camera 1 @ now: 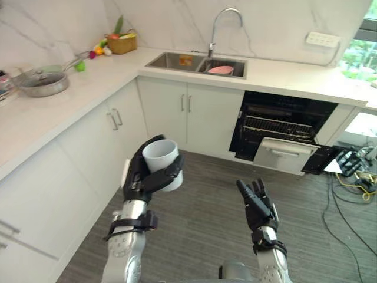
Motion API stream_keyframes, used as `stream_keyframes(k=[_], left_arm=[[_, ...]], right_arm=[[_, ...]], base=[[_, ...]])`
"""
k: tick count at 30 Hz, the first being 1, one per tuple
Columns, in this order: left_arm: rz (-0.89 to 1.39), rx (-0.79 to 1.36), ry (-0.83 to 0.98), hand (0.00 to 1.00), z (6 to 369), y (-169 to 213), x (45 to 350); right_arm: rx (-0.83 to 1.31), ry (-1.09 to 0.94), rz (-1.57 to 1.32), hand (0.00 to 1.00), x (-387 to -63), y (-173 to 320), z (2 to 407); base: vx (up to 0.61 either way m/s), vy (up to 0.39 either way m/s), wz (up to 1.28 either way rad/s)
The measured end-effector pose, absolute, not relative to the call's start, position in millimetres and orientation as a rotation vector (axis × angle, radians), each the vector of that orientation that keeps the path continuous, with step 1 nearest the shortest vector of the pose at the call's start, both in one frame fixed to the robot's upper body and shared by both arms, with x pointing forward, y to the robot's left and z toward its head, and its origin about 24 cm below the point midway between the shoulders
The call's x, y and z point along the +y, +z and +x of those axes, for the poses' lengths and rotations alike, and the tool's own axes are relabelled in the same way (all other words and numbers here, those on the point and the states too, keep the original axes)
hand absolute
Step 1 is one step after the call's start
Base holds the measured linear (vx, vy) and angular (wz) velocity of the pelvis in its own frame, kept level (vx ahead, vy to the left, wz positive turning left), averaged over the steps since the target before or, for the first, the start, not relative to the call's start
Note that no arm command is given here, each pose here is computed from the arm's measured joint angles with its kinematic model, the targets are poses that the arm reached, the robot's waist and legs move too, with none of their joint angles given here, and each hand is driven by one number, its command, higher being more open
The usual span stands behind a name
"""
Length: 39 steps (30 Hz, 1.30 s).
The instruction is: Walk over to the sink, pick up the cup, carry it to the dishwasher, place the cup inside the dishwasher, then close the dishwasher door
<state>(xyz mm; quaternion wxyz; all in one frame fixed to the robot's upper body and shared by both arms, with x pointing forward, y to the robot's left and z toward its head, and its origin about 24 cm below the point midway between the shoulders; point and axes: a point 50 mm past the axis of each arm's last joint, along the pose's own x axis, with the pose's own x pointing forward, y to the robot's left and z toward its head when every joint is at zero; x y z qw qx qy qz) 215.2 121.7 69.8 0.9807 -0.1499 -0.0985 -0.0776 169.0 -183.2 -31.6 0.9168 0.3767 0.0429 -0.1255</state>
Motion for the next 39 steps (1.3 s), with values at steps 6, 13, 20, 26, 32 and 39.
stream_keyframes(k=[6,13,20,26,32,39], left_arm=[[-0.357,-0.091,-0.265,0.00,209,48,98],[-0.350,-0.064,-0.287,0.00,207,42,89],[-0.365,-0.020,-0.208,0.00,197,33,96],[-0.403,-0.015,-0.131,0.00,193,34,95],[-0.356,-0.045,-0.148,0.00,196,39,99],[-0.310,-0.060,-0.184,0.00,212,44,88]], right_arm=[[-0.065,-0.188,0.718,1.00,-191,0,169],[-0.151,-0.202,0.720,1.00,-194,21,171],[-0.202,-0.075,0.717,1.00,-178,38,181],[-0.134,0.078,0.676,1.00,-156,40,190],[-0.065,-0.020,0.693,1.00,-166,21,185],[0.052,-0.068,0.736,1.00,-162,-10,188]], base=[[0.47,-0.135,-0.38],[0.36,-0.210,-0.34],[0.38,-0.109,-0.91],[0.47,0.084,-1.08],[0.57,0.228,-0.21],[0.22,0.051,0.11]])
